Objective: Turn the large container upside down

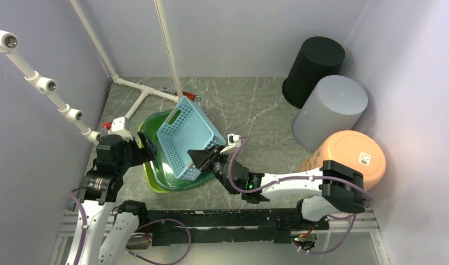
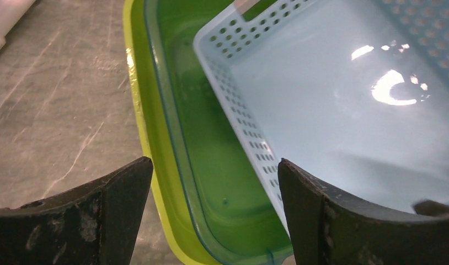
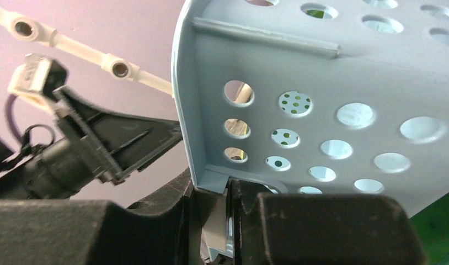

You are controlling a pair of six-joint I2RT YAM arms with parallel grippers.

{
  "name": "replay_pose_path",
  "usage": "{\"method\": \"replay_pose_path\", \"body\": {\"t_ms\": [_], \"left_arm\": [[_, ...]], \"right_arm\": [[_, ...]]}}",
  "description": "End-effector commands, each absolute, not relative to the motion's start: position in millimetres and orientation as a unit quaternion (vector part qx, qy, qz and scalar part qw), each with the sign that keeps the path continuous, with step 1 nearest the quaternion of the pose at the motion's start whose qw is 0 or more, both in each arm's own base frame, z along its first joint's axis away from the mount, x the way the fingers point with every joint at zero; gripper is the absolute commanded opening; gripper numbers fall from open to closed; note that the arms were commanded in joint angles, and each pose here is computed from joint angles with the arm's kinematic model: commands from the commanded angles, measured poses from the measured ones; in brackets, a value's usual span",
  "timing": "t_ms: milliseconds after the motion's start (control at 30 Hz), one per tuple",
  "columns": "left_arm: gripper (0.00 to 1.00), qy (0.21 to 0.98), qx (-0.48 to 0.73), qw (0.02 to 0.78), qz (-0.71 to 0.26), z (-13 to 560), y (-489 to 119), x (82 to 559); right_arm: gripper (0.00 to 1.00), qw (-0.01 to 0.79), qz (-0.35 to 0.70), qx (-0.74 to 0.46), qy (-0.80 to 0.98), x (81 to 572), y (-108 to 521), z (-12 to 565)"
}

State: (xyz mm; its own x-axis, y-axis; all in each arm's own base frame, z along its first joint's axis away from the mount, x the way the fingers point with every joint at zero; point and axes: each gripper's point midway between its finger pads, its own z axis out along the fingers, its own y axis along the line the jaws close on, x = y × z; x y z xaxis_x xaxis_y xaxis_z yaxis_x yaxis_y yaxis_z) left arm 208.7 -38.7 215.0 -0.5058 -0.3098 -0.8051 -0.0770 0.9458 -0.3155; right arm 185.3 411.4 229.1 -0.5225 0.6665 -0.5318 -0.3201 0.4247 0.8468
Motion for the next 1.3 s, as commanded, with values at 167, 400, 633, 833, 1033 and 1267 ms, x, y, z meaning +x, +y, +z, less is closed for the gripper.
{"method": "replay_pose_path", "body": {"t_ms": [167,400,633,833,1033,1267], "left_arm": [[0.94,0.864,-0.159,0.473,-0.075,215,-20,213],[0.94,0.865,-0.166,0.469,-0.07,211,-17,214],[0.94,0.867,-0.171,0.463,-0.062,207,-15,214],[0.94,0.87,-0.173,0.458,-0.059,205,-14,215],[0.92,0.87,-0.169,0.458,-0.065,205,-16,216],[0.92,0.87,-0.169,0.458,-0.065,204,-16,216]], "right_arm": [[0.0,0.56,0.531,0.014,0.636,174,405,320],[0.0,0.638,0.426,-0.038,0.64,185,372,323],[0.0,0.731,0.239,-0.114,0.629,209,330,336],[0.0,0.751,0.047,-0.203,0.626,224,296,314],[0.0,0.72,-0.149,-0.281,0.617,235,264,290],[0.0,0.699,-0.22,-0.321,0.6,244,252,266]]}}
